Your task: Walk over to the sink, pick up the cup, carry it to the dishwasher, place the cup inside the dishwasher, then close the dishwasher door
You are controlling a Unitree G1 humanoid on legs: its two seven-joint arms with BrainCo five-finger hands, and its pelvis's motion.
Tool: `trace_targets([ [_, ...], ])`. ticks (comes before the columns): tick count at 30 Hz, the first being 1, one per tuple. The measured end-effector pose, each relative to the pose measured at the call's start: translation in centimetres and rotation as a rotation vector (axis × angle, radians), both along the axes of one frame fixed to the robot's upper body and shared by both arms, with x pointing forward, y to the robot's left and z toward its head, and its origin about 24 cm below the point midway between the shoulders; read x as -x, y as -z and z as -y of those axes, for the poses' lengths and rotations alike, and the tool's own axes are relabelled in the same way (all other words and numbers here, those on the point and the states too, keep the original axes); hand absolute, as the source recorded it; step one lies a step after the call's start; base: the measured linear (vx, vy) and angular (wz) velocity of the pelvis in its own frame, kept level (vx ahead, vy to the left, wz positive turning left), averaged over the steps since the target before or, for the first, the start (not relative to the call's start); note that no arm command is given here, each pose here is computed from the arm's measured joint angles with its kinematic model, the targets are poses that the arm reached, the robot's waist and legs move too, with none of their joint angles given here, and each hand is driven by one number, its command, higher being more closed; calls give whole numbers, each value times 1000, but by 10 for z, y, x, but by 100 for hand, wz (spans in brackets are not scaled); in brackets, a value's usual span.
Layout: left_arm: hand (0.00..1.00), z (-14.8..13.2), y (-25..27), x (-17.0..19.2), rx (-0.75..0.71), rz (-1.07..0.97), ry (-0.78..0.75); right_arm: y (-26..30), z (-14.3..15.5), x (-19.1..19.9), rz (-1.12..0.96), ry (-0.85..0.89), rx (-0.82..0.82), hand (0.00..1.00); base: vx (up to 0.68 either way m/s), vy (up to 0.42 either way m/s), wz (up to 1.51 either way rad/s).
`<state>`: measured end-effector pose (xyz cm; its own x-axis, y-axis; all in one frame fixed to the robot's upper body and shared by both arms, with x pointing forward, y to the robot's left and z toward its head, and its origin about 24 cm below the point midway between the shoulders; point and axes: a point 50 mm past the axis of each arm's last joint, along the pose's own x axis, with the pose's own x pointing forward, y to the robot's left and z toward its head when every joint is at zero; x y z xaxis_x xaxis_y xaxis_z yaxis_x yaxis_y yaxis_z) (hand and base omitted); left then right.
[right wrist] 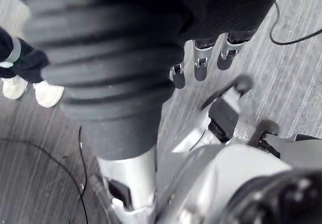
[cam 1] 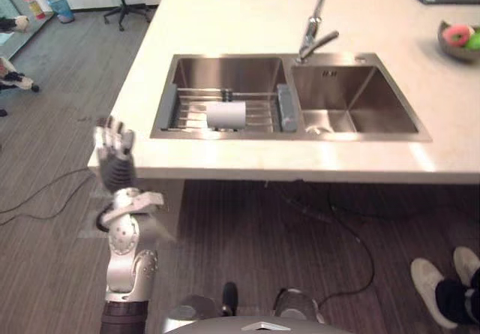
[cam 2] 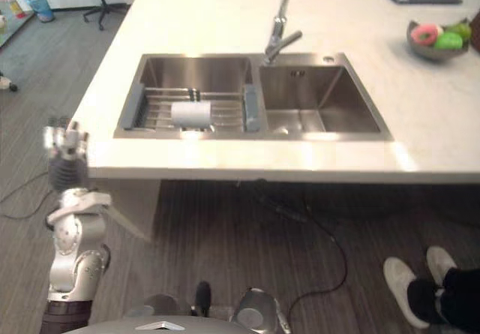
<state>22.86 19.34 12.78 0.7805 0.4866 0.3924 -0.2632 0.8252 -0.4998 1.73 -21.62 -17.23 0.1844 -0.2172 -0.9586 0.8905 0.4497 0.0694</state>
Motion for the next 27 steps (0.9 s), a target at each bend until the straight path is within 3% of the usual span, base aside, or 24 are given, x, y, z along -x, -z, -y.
trace_targets([
  [4, 0, -26, -19, 21, -9, 135, -196, 1, -8, 21, -46, -7, -29, 0, 254, -136, 72],
  [8, 0, -25, -35, 35, -20, 250, -226, 1, -12, 37, -63, -24, -43, 0, 272, -256, 37],
  [17, 0, -5, -28, 22, -32, 154, -172, -1, -8, 31, 12, -32, 50, 0, 146, -142, -17],
  [23, 0, 11, -7, 10, -1, 43, -28, -3, -16, 35, 22, -181, 76, 0, -30, -28, 11],
  [27, 0, 10, 4, 16, -98, -9, -13, -7, -9, 45, 6, -212, 108, 0, -51, 30, -23],
])
